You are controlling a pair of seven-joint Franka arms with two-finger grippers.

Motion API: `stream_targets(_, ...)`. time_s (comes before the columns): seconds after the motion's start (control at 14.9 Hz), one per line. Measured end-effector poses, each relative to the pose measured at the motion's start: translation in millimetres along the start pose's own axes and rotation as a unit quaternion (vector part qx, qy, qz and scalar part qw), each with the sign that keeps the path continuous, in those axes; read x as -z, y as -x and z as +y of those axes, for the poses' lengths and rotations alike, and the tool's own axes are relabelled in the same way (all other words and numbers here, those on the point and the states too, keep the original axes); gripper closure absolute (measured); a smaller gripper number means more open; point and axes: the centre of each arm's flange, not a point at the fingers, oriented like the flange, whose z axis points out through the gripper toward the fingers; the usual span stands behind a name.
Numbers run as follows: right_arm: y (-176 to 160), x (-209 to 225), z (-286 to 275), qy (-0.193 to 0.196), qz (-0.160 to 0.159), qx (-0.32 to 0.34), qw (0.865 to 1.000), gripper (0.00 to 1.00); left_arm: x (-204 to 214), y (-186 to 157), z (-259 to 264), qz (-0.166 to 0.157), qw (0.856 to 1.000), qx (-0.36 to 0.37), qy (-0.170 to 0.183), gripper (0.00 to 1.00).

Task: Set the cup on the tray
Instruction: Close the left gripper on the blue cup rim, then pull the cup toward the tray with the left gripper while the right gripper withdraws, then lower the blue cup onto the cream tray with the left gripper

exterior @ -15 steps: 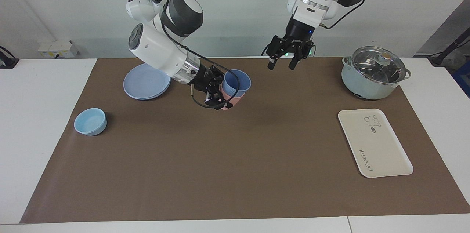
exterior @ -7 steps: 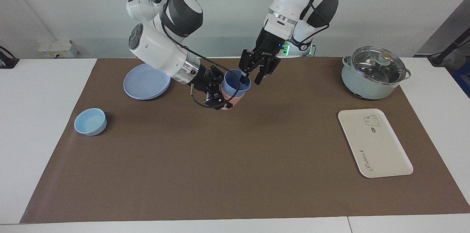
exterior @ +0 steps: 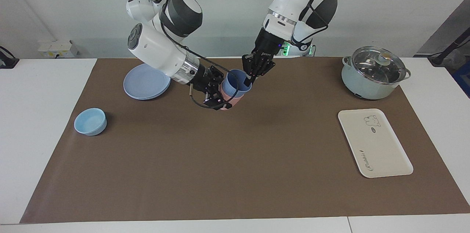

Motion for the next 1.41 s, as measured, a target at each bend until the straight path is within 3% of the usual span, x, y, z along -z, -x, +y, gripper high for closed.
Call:
stream_targets(0.27, 1, 4, 0, -0.003, -0.001, 0.001, 1.0, 0.2, 12, -3, 7, -0.006, 1.0, 0.012, -0.003, 0.94)
stream_targets(0.54, 1, 4, 1, 0.0, -0.001, 0.001, 1.0, 0.2, 60, -21, 22, -0.016, 1.0, 0.02, -0.014, 0.94)
stream_targets(0.81, -15, 13, -1, 0.021, -0.007, 0.008, 1.0, 0.2, 81, -69, -9, -0.014, 0.998, 0.038, -0.045, 0.94)
stream_targets(1.08, -66, 38, -9, 0.021, -0.05, 0.031, 0.998, 0.2, 94, -144, -83, -0.01, 0.997, 0.008, -0.071, 0.94)
stream_targets(1.28, -134, 33, -1, 0.02, -0.076, 0.07, 0.994, 0.2, 91, -186, -174, -0.022, 0.991, -0.072, -0.108, 0.94)
stream_targets(1.41, -177, 28, 0, 0.021, -0.076, 0.078, 0.994, 0.2, 90, -213, -237, -0.018, 0.984, -0.126, -0.121, 0.94)
